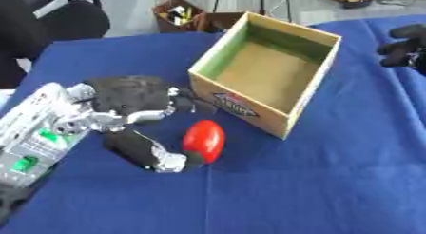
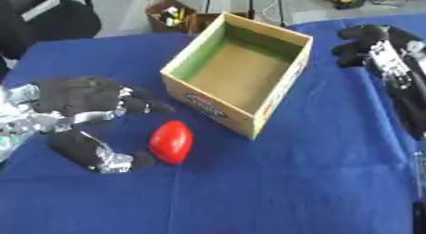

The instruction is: Pick up objects on the table and place them in the box.

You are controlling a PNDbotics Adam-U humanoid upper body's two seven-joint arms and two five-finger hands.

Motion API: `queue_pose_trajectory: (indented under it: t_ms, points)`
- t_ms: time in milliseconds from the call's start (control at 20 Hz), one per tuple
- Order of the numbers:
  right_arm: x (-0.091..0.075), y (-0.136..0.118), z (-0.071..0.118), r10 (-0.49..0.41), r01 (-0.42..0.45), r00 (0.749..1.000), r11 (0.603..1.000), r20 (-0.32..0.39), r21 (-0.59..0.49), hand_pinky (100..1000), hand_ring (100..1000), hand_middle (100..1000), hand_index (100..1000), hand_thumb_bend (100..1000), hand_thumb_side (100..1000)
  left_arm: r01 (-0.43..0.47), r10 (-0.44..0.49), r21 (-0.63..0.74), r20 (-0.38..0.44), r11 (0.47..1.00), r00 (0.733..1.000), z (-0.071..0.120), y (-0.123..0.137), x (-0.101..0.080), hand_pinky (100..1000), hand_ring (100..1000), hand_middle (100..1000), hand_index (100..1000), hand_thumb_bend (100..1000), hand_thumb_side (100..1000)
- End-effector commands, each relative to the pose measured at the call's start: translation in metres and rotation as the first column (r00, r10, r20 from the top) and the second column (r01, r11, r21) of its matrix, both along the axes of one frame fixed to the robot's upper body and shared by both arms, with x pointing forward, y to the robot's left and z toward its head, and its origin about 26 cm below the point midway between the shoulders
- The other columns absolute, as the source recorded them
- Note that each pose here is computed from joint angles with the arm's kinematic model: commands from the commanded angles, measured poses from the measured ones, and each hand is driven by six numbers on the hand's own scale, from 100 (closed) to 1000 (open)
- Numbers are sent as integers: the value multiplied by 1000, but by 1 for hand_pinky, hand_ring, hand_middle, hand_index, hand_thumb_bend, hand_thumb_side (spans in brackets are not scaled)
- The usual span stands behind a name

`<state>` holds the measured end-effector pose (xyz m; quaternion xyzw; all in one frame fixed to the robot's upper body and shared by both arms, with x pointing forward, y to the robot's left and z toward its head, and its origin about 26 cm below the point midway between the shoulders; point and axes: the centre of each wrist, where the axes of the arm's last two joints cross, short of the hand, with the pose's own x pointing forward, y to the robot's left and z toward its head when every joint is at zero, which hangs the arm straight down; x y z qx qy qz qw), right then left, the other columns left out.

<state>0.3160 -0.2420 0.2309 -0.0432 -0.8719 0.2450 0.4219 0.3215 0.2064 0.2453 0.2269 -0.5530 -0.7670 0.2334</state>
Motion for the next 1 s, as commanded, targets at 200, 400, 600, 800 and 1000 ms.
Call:
queue_pose_trajectory:
  t_ms: [200, 400, 600, 800, 1000]
  points:
    - [-2, 0, 7, 10, -10, 1000, 1000, 25, -14, 725, 747, 493, 754, 100, 828, -33, 33, 37, 7, 999, 999, -4, 1, 13, 626, 797, 892, 1000, 490, 1000]
    - [-2, 0, 8, 12, -11, 1000, 1000, 26, -15, 725, 747, 493, 755, 100, 829, -47, 47, 56, 7, 997, 999, -11, 1, 21, 638, 813, 918, 1000, 512, 1000]
    - [-2, 0, 7, 14, -14, 1000, 1000, 24, -18, 725, 747, 492, 755, 100, 829, -52, 50, 60, 26, 997, 998, -11, 2, 23, 647, 842, 968, 1000, 548, 978]
    - [-2, 0, 8, 17, -16, 1000, 1000, 24, -20, 725, 747, 492, 755, 100, 829, -50, 47, 64, 41, 997, 998, -12, 2, 25, 646, 846, 975, 1000, 568, 978]
    - [-1, 1, 8, 19, -18, 1000, 1000, 24, -22, 725, 747, 491, 755, 100, 829, -51, 48, 63, 43, 997, 998, -14, 2, 29, 637, 844, 977, 1000, 585, 972]
